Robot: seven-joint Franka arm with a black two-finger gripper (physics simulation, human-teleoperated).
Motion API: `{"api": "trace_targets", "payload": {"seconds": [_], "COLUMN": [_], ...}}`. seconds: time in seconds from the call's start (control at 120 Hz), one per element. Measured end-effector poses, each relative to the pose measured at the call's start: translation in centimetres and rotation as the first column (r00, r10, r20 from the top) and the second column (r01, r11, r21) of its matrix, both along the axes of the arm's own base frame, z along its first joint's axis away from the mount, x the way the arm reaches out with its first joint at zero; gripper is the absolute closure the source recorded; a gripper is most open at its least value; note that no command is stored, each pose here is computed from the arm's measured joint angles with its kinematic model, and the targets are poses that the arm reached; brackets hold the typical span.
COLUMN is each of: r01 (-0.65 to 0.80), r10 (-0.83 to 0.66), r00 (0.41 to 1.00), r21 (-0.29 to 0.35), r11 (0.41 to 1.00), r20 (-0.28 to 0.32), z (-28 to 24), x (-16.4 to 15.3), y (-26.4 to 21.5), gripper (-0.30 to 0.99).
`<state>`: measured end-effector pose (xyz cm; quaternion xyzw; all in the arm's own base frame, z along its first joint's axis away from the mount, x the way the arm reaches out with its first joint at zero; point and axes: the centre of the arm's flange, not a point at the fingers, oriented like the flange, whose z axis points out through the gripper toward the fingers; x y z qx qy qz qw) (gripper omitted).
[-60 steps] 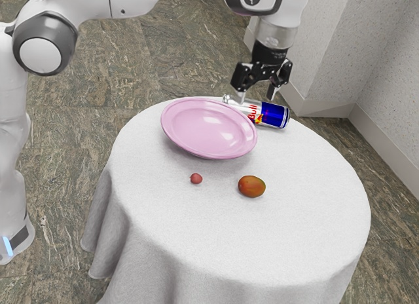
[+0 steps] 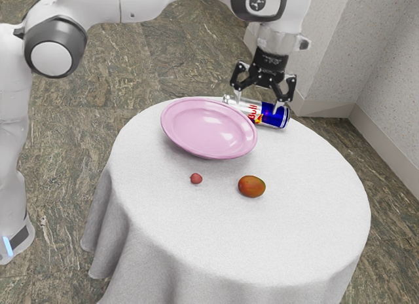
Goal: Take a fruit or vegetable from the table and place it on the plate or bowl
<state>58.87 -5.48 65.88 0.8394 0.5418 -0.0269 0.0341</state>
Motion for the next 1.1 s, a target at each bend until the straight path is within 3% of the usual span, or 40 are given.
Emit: {"api": "trace_targets", "payload": {"seconds": [0.1, 0.217, 0.3, 0.433, 0.508, 0.617, 0.892, 1.1], "r01": [0.303, 0.580, 0.726, 0.900, 0.948, 0.974, 0.988, 0.976], "r10": [-0.303, -0.580, -0.724, -0.897, -0.946, -0.972, -0.987, -0.971], "r00": [0.953, 0.815, 0.688, 0.421, 0.291, 0.173, -0.042, -0.177], "r21": [-0.016, -0.032, -0.027, 0.059, 0.088, 0.116, 0.155, 0.153], "r11": [0.953, 0.814, 0.688, 0.431, 0.305, 0.192, -0.017, -0.153], "r20": [-0.014, 0.009, 0.054, 0.131, 0.146, 0.162, 0.155, 0.161], "z": [-3.8, -7.7, -9.6, -11.0, -12.2, -13.6, -16.0, -18.1], "x": [2.3, 2.5, -0.4, -0.3, -0.1, 0.3, 0.8, 1.4], "y": [-1.0, -2.1, -2.2, -5.8, -7.0, -5.6, -1.8, -2.3], "gripper": [0.00, 0.00, 0.00, 0.00, 0.00, 0.00, 0.00, 0.00]}}
